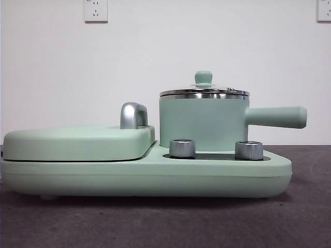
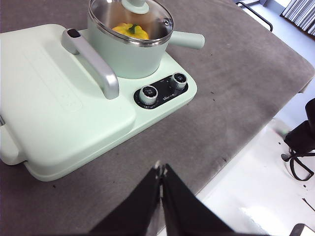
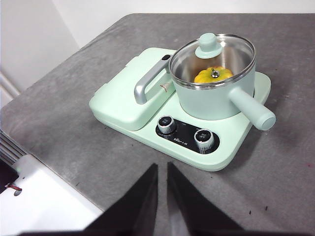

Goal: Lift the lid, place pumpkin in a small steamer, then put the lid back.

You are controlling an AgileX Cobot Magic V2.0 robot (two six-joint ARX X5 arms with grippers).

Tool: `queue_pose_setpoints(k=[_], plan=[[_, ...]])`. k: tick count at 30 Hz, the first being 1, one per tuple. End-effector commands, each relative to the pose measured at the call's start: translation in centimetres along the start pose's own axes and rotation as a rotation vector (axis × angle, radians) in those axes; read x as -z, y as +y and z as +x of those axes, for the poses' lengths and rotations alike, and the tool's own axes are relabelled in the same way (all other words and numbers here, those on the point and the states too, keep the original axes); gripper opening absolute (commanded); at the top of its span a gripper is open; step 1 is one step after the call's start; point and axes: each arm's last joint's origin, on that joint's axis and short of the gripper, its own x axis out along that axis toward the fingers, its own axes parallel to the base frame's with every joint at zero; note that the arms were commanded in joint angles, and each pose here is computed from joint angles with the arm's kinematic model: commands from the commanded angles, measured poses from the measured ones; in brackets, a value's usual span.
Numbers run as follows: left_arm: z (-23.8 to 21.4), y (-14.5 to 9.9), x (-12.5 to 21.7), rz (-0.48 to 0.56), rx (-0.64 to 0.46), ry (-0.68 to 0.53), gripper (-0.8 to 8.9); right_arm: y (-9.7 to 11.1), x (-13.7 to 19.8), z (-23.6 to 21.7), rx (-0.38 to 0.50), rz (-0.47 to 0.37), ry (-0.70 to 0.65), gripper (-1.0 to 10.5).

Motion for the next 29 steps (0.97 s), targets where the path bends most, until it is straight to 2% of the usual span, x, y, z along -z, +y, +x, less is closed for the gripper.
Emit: queue_pose_setpoints(k=[1,10,15,22,26,29], plan=[[-0.1,-0.1,-0.2,-0.001,0.007,-0.012,0.06,0.1,-0.2,-0.2,-0.006,-0.001,-0.015,0.3],[-0.1,0.1,0.0,-0.009,-0.007,-0.034,0.06,0.1,-0.2,-0.2,-0.006,-0.001,-0.016,0.3],[0.7,1.3,1.2,-0.084,-0.135,-0.055,0.06,0.1,-0.2,-0.2,-0.006,-0.001,-0.016,0.3],[4.1,5.6,5.5,-0.199,-0.434,-0.311,0.06,0.1,-0.2,-0.2,-0.006,-0.001,-0.016,0.3],[5.6,7.8,7.3,-0.169,-0.544,-0.517,0.06,0.1,-0.2,-0.2,-0.006,-0.001,-0.016,0.3],[6.6,9.0,8.8,-0.134,-0.596,-0.569,0.06,0.1,-0.2,-0.2,-0.006,-0.001,-0.016,0.3]])
